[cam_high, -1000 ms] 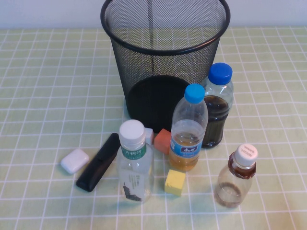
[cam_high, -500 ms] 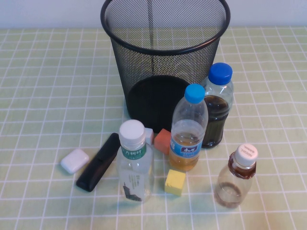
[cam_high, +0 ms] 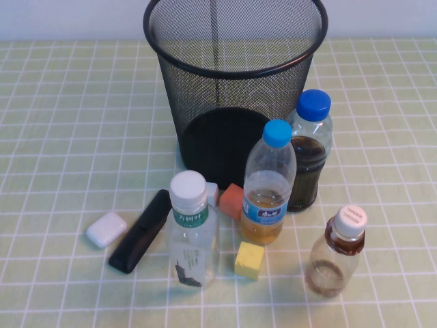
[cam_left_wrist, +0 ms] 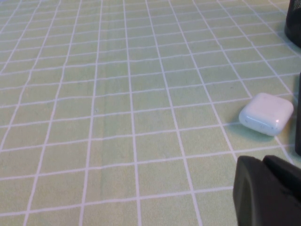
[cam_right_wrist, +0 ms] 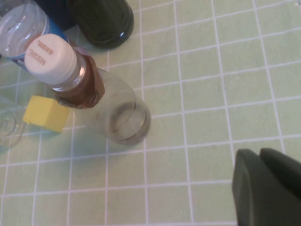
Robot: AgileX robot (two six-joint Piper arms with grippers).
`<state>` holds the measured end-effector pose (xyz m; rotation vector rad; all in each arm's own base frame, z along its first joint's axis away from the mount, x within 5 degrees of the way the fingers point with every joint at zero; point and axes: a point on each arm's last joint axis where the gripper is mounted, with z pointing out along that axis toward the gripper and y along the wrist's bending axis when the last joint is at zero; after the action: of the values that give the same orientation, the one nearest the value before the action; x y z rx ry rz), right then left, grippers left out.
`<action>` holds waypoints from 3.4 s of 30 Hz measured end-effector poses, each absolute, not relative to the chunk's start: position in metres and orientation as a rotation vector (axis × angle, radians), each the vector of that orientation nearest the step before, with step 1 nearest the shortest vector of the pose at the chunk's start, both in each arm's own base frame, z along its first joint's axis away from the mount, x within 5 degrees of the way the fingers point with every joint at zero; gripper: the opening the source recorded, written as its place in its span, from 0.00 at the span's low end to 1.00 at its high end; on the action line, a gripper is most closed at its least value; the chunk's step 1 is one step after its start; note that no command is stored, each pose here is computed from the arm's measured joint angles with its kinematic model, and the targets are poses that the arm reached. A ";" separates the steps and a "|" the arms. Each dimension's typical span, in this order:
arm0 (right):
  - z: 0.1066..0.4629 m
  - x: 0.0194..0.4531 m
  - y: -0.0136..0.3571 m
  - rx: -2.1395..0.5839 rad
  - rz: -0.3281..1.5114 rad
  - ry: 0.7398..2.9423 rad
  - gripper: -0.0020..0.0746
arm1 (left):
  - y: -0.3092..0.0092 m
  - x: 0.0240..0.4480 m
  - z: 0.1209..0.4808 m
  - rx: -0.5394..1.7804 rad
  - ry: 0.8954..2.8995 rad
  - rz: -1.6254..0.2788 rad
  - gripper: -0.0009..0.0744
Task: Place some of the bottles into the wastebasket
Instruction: Pick up a bottle from the table with right arm, then place the bottle in the trash can
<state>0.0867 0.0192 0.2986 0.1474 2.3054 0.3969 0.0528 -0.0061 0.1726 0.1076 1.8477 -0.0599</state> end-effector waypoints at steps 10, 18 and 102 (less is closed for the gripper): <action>0.321 0.162 0.039 -0.092 0.442 2.345 0.02 | -0.006 0.053 0.173 0.108 1.848 -0.060 0.01; 0.332 0.167 0.096 -0.408 0.460 2.199 0.02 | -0.006 0.053 0.173 0.108 1.848 -0.060 0.01; 0.581 0.256 0.184 -0.352 0.194 1.547 0.02 | -0.006 0.053 0.173 0.108 1.848 -0.060 0.01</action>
<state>0.2559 0.1838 0.5812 -0.3525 1.5471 0.1938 0.0528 -0.0061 0.1726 0.1076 1.8477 -0.0599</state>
